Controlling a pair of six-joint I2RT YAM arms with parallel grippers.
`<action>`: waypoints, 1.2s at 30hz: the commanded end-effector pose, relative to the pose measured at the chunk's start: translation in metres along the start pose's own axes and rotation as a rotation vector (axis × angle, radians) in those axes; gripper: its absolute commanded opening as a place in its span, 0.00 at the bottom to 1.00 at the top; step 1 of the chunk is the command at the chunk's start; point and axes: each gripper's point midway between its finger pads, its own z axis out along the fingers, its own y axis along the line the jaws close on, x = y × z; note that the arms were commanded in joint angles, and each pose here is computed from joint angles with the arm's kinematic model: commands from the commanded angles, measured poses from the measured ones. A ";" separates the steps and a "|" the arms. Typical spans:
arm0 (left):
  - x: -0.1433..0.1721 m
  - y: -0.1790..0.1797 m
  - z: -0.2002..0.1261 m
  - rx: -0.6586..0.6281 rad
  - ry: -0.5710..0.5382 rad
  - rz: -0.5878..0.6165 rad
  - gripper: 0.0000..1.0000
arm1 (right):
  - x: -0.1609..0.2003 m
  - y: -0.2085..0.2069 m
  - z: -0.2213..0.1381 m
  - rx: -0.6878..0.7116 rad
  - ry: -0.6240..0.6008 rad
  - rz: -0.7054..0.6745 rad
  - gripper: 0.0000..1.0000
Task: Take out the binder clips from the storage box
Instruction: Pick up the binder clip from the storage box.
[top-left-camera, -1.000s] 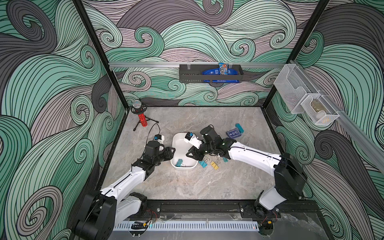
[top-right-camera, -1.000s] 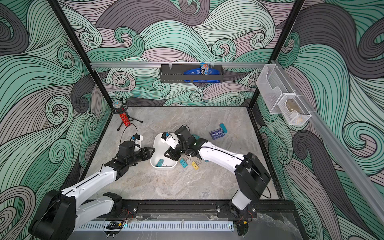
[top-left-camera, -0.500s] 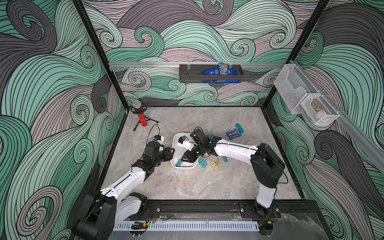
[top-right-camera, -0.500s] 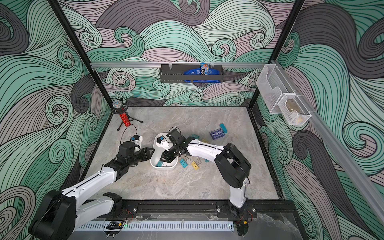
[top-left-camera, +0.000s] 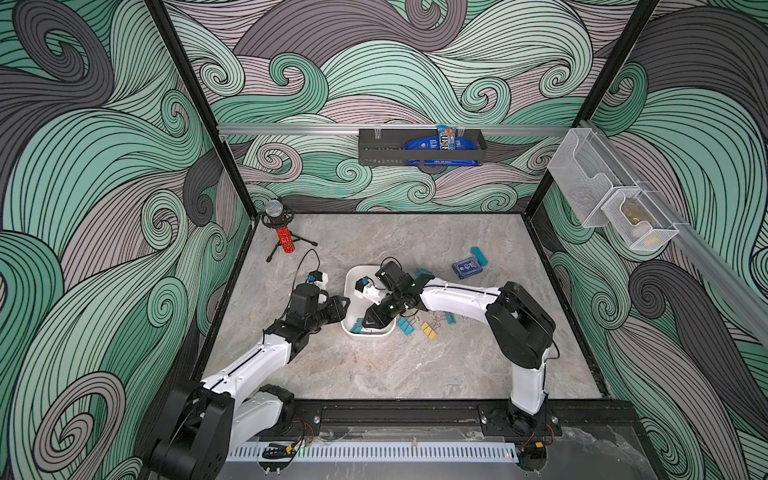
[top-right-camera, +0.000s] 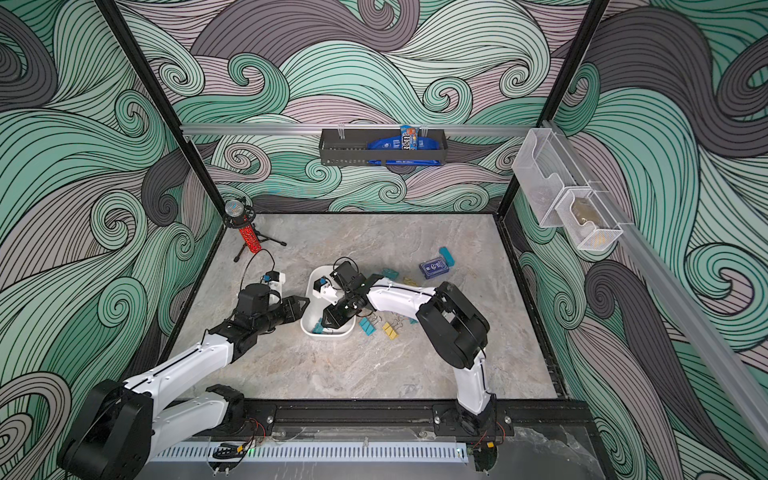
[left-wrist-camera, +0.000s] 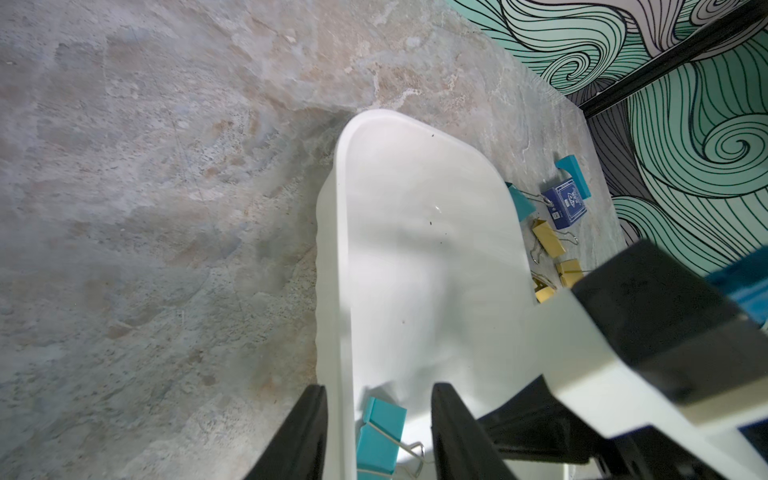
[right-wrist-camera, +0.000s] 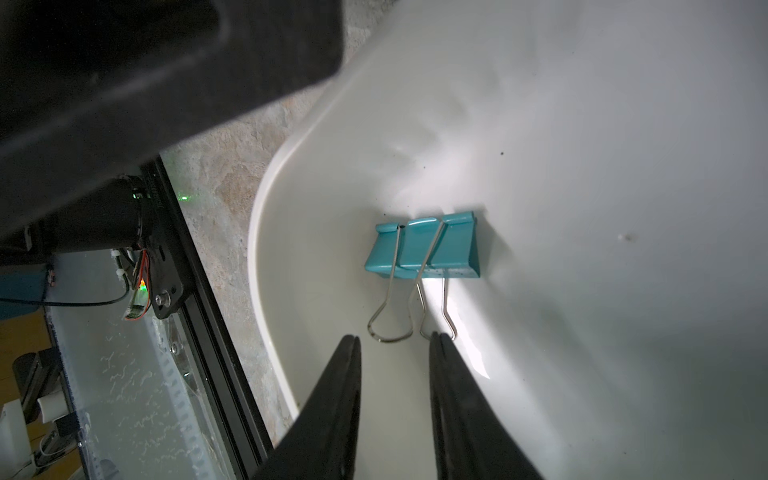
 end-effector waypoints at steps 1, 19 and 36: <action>0.004 -0.002 0.001 0.015 0.008 0.009 0.44 | -0.004 0.006 0.005 -0.029 0.010 0.010 0.31; 0.006 -0.001 0.001 0.014 0.009 0.007 0.44 | -0.001 0.003 0.013 -0.039 0.038 0.025 0.12; 0.005 -0.001 0.000 0.010 0.002 0.011 0.44 | -0.048 -0.001 -0.059 0.032 -0.159 -0.005 0.00</action>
